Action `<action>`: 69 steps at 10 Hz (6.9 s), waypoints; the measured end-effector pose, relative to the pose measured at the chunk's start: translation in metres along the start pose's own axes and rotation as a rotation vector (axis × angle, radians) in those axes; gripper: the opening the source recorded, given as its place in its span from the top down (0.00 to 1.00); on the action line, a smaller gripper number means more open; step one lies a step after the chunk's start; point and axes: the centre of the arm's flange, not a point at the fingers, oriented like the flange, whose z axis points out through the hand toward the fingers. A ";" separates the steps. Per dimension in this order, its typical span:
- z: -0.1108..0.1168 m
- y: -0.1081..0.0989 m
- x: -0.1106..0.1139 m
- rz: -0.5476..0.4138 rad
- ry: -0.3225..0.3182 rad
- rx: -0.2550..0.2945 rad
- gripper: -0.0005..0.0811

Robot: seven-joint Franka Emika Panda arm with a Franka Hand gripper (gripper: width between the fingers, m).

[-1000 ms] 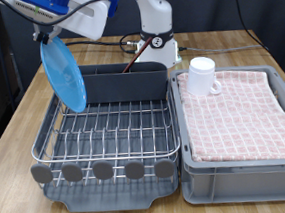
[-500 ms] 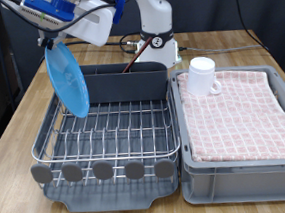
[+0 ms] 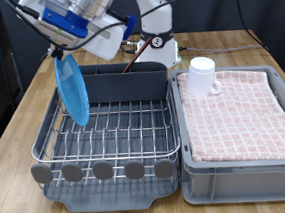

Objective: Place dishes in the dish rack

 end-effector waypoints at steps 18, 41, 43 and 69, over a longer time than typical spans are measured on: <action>0.048 -0.032 -0.055 0.015 0.004 0.071 0.40; -0.076 0.022 -0.026 -0.034 -0.278 0.347 0.01; -0.102 0.006 -0.040 -0.054 -0.272 0.381 0.01; -0.213 -0.182 -0.190 -0.508 -0.475 0.361 0.01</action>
